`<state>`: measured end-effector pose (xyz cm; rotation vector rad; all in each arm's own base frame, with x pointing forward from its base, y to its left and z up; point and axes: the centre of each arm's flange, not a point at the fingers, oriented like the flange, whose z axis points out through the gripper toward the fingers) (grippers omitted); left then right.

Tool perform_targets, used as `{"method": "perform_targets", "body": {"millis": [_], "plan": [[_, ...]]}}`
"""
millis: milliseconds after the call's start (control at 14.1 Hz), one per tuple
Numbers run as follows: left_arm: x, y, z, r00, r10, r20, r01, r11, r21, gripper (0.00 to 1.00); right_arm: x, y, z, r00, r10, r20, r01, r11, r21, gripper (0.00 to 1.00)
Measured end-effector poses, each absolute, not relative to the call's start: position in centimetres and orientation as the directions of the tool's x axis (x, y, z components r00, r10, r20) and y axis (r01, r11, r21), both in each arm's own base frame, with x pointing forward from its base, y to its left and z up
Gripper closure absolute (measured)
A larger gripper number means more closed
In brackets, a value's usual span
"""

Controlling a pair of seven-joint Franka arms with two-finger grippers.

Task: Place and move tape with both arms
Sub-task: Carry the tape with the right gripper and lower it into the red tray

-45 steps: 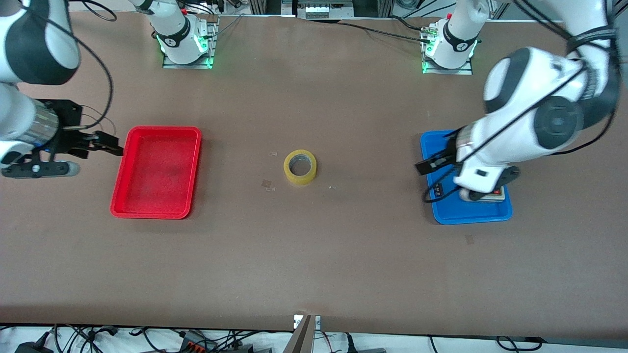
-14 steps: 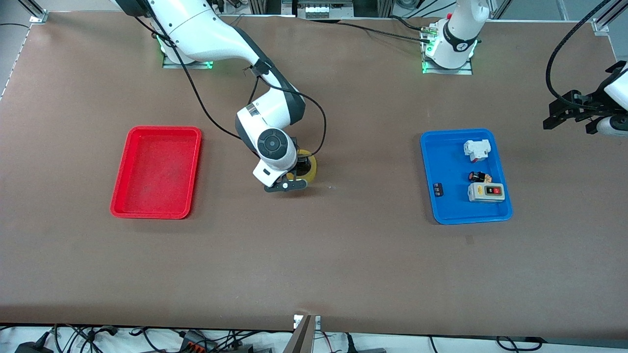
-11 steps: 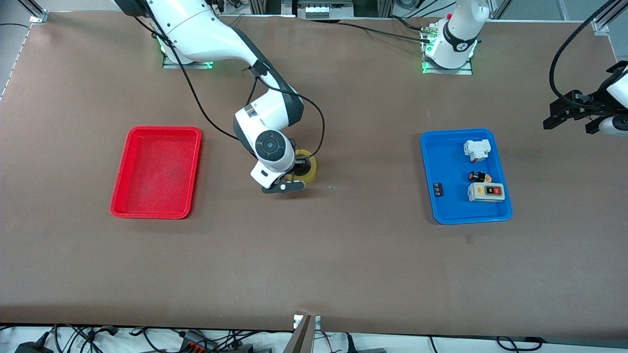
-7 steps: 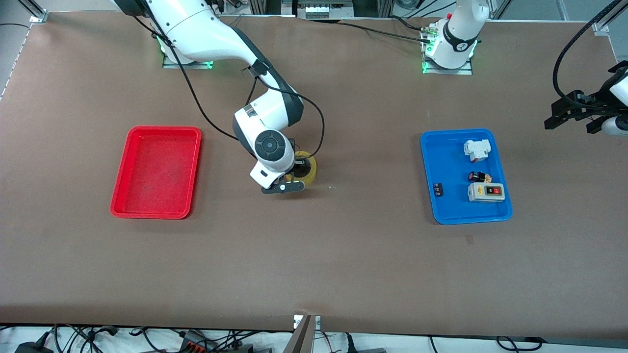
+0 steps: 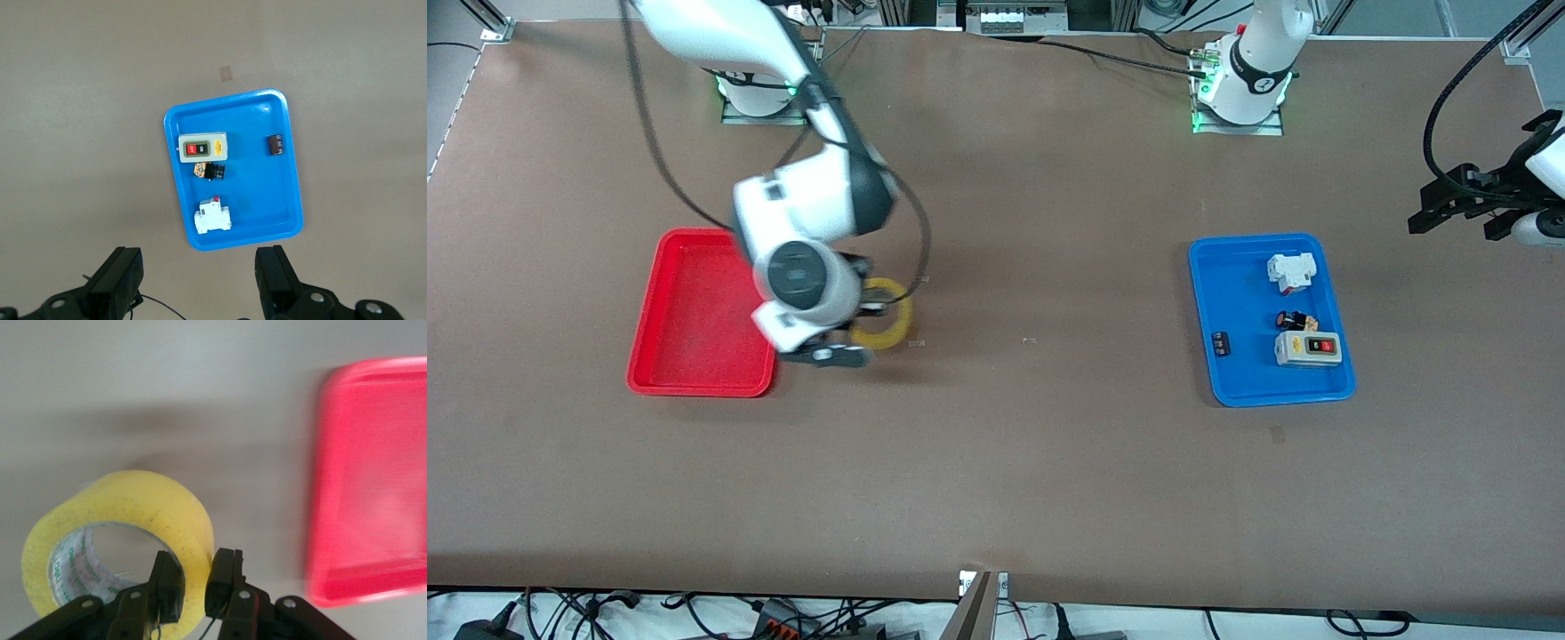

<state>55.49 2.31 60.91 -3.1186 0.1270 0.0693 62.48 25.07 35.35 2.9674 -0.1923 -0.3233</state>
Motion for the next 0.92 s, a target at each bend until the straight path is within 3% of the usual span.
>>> {"method": "perform_targets", "body": {"millis": [212, 425, 637, 920], "plan": [[55.5, 2.2, 60.9, 0.997, -0.070, -0.044, -0.071, -0.997, -0.004, 0.00, 65.2, 12.9, 35.5, 0.954, -0.186, -0.233, -0.157, -0.978, 0.140, 0.80], [55.5, 2.1, 60.9, 0.997, -0.067, -0.043, -0.067, -0.998, 0.006, 0.00, 65.6, 1.9, 33.1, 0.939, -0.221, -0.264, -0.196, -0.974, 0.117, 0.80], [55.5, 2.1, 60.9, 0.997, -0.065, -0.043, -0.065, -0.998, 0.006, 0.00, 63.8, -4.8, 29.3, 0.917, -0.274, -0.290, -0.252, -0.961, 0.112, 0.80], [55.5, 2.1, 60.9, 0.997, -0.058, -0.043, -0.057, -0.998, 0.006, 0.00, 60.2, -4.5, 25.5, 0.935, -0.267, -0.234, -0.252, -0.963, 0.091, 0.80]]}}
